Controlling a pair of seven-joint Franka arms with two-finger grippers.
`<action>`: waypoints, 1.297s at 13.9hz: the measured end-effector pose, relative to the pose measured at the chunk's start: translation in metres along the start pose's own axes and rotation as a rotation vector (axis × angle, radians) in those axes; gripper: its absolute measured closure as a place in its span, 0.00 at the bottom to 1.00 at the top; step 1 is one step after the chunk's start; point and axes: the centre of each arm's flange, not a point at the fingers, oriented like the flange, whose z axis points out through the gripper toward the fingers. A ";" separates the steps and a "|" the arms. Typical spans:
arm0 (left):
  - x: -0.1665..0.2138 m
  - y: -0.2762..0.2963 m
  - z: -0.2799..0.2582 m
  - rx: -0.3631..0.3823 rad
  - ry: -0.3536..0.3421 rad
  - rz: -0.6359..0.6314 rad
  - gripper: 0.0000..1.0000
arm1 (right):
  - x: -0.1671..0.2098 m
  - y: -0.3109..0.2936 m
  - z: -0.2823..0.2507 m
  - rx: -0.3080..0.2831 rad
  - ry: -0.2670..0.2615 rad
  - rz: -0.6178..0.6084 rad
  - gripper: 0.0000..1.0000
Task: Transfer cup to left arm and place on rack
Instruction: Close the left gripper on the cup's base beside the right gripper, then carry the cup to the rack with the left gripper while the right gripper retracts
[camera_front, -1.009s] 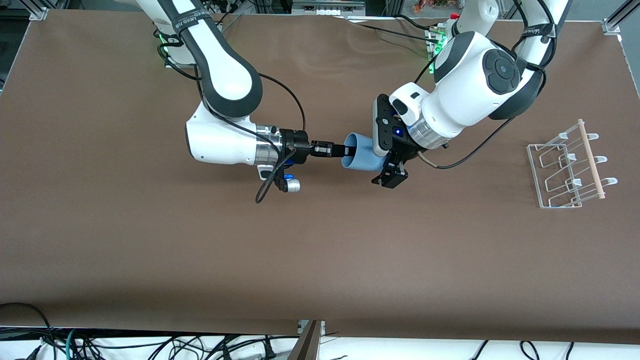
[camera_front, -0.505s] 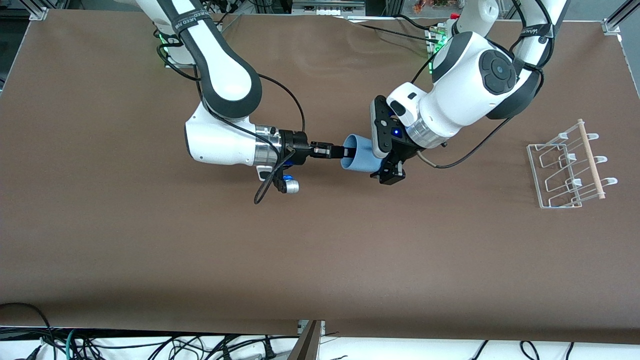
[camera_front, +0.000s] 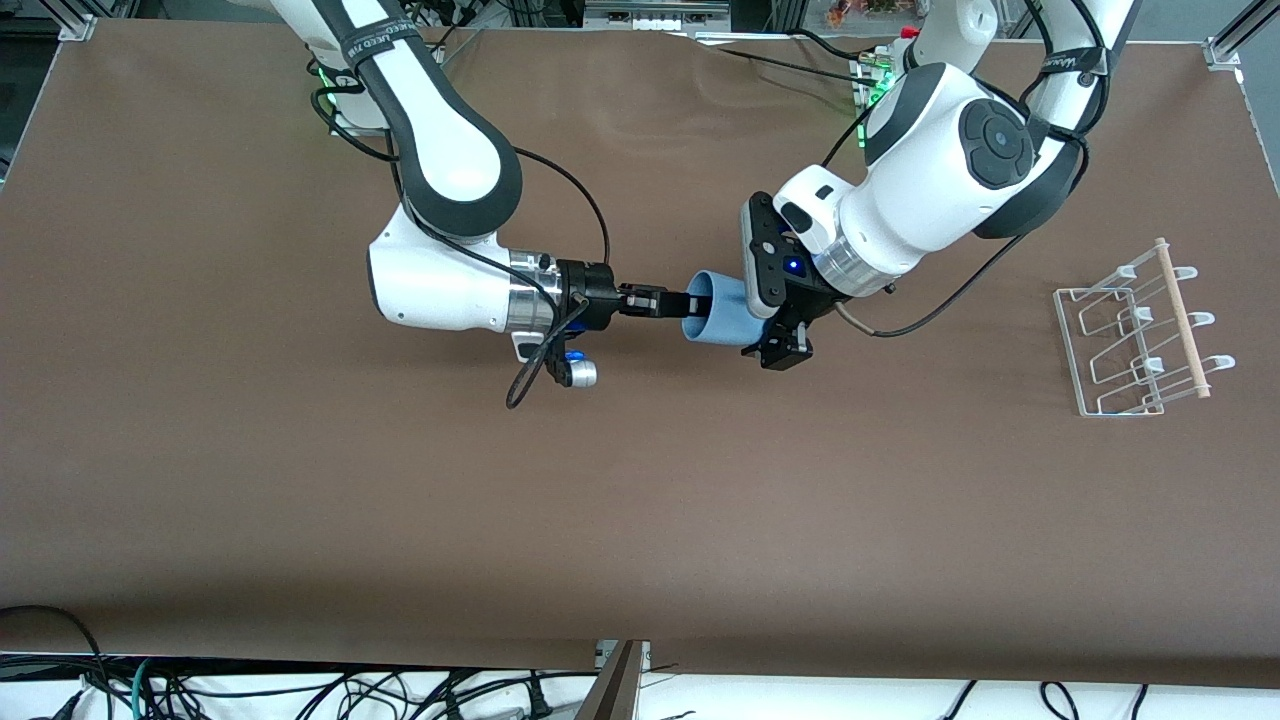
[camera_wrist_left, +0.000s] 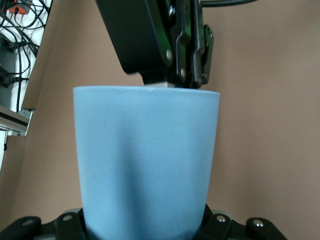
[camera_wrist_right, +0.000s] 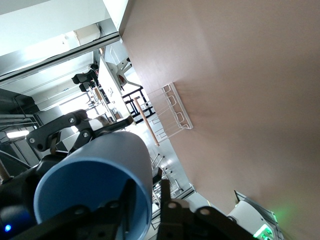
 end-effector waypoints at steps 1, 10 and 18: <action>-0.004 -0.002 -0.001 -0.001 -0.004 -0.007 0.32 | 0.000 -0.002 -0.001 0.002 0.000 -0.003 0.56; -0.185 -0.056 -0.066 -0.093 -0.297 -0.103 0.32 | -0.004 -0.012 -0.053 -0.254 -0.057 -0.167 0.00; -0.328 -0.044 -0.107 -0.262 -1.077 -0.097 0.32 | 0.001 0.041 -0.228 -1.066 -0.112 -0.147 0.00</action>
